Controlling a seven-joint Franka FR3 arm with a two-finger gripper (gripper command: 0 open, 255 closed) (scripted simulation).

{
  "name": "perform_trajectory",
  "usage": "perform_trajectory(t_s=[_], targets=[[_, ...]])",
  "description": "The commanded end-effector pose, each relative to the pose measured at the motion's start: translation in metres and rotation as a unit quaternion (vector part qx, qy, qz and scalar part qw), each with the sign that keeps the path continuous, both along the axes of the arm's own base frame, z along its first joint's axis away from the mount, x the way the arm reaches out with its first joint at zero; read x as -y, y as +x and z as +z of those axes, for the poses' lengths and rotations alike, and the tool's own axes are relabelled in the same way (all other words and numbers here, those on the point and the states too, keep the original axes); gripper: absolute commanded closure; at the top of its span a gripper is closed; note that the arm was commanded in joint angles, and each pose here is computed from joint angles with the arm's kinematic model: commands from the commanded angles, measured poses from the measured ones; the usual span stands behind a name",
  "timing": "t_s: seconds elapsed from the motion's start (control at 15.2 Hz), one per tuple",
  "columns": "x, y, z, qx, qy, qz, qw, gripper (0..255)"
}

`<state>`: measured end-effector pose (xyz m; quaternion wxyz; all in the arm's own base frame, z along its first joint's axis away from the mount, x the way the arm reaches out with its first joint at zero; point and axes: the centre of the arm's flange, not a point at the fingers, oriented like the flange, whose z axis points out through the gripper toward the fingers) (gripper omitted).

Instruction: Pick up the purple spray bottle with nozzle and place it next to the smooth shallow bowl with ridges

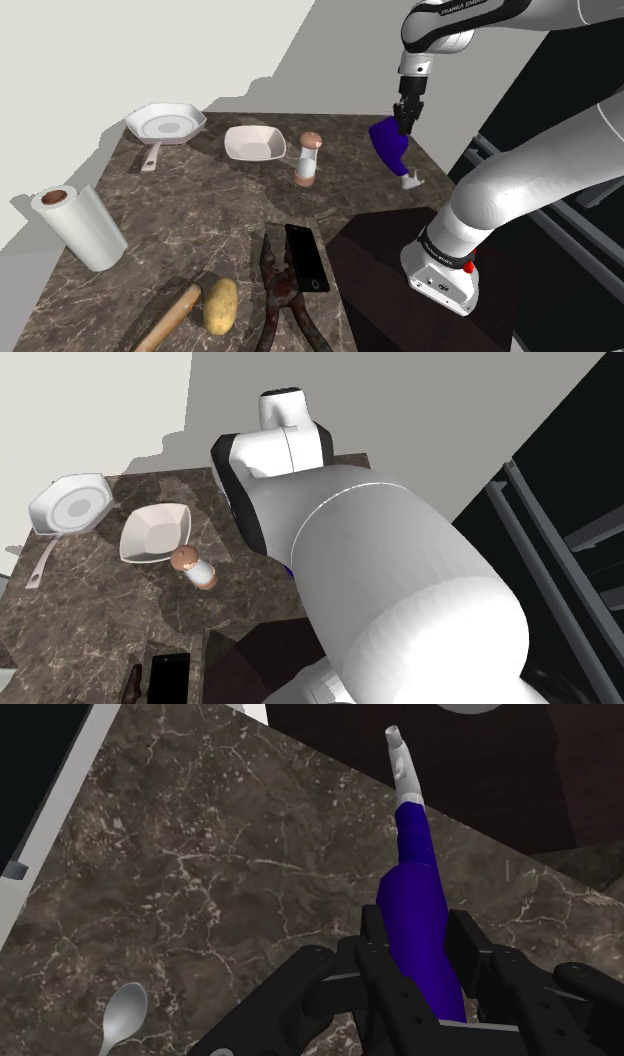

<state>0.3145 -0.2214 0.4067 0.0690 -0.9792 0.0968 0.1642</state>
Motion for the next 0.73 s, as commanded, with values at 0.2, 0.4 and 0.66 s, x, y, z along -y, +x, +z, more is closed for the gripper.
perform_trajectory(t_s=[0.2, 0.4, 0.66], targets=[[-0.001, 0.001, 0.027, 0.000, 0.000, 0.000, 1.0000, 255], [-0.001, 0.001, 0.043, 0.000, 0.000, 0.000, 1.0000, 255], [-0.001, 0.001, 0.064, 0.000, 0.000, 0.000, 1.0000, 255]])
